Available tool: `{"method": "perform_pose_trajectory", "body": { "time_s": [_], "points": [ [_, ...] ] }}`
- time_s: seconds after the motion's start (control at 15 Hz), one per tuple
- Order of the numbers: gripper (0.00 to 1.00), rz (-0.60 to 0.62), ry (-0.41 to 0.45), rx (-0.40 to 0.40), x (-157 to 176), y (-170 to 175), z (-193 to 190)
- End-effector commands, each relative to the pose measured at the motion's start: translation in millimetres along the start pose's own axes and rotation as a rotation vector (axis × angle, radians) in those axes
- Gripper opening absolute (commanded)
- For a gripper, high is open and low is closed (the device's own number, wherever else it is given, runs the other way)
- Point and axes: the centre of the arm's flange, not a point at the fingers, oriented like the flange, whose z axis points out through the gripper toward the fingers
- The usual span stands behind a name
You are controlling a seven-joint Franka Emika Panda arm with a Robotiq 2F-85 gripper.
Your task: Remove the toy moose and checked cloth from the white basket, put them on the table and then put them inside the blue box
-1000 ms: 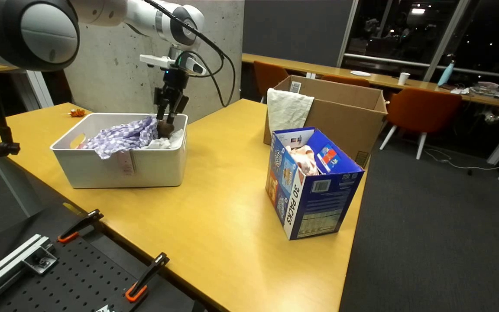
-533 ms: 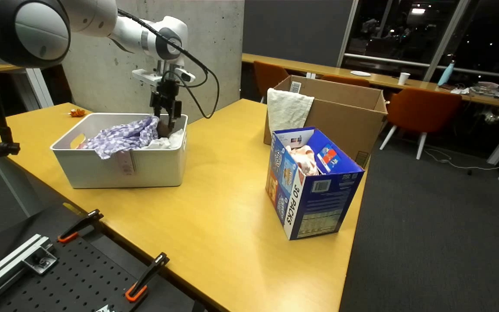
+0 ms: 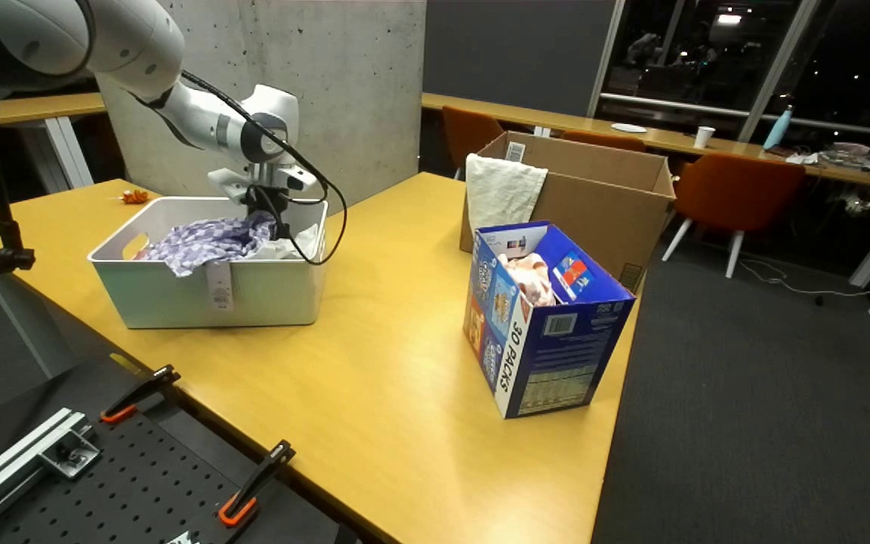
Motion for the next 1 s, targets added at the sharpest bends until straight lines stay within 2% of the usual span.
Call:
{"method": "perform_pose_trajectory", "body": {
  "time_s": [0.0,0.2,0.47,0.73,0.93],
  "points": [
    [0.52,0.05,0.023,0.018,-48,14,9],
    [0.31,0.099,0.054,-0.009,-74,7,4],
    [0.05,0.166,0.096,-0.085,-90,17,-37],
    [0.05,0.221,0.156,-0.125,-92,38,-86],
    [0.06,0.245,0.22,-0.125,-100,56,-114]
  ]
}}
